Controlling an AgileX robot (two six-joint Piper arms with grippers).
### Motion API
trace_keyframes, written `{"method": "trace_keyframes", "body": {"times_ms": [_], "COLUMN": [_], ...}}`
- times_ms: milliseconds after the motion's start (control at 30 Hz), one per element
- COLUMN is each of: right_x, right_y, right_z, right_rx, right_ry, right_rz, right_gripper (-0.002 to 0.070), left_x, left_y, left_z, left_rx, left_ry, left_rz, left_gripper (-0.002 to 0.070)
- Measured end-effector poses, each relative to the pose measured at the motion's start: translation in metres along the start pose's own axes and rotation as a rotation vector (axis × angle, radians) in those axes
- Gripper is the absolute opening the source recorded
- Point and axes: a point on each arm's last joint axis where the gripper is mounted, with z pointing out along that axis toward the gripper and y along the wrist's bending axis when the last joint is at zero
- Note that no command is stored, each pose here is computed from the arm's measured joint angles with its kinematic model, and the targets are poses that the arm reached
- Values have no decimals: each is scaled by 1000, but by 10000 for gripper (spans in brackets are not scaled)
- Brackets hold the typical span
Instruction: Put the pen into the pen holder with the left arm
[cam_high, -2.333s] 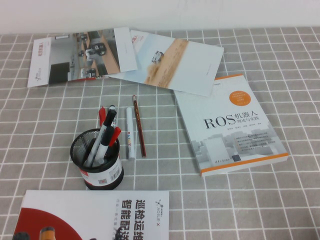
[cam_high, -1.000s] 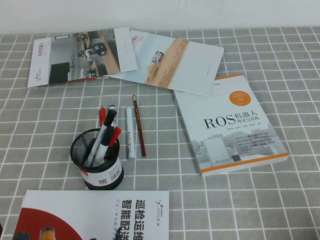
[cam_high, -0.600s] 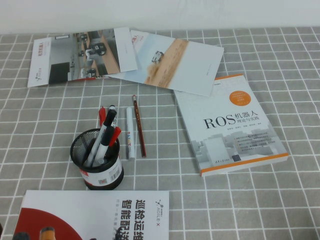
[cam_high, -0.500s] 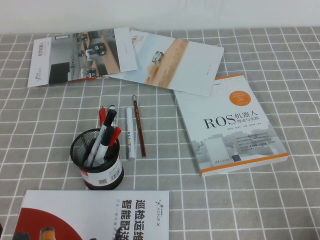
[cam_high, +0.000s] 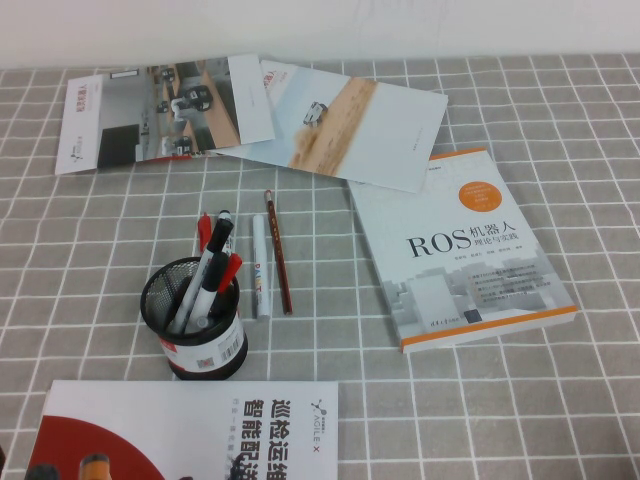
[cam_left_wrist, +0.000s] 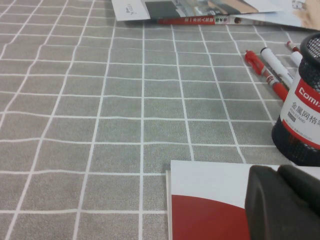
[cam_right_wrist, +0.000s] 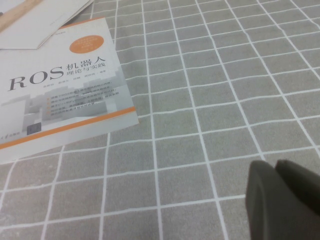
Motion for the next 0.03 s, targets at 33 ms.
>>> {"method": "trace_keyframes", "body": {"times_ms": [33], "right_x": [0], "right_y": [0], "right_z": [0], "right_rx": [0], "right_ry": [0], "right_rz": [0], "right_gripper": [-15], "left_x": [0], "left_y": [0], "left_z": [0], "left_rx": [0], "left_ry": [0], "left_rz": [0], "left_gripper": [0]}}
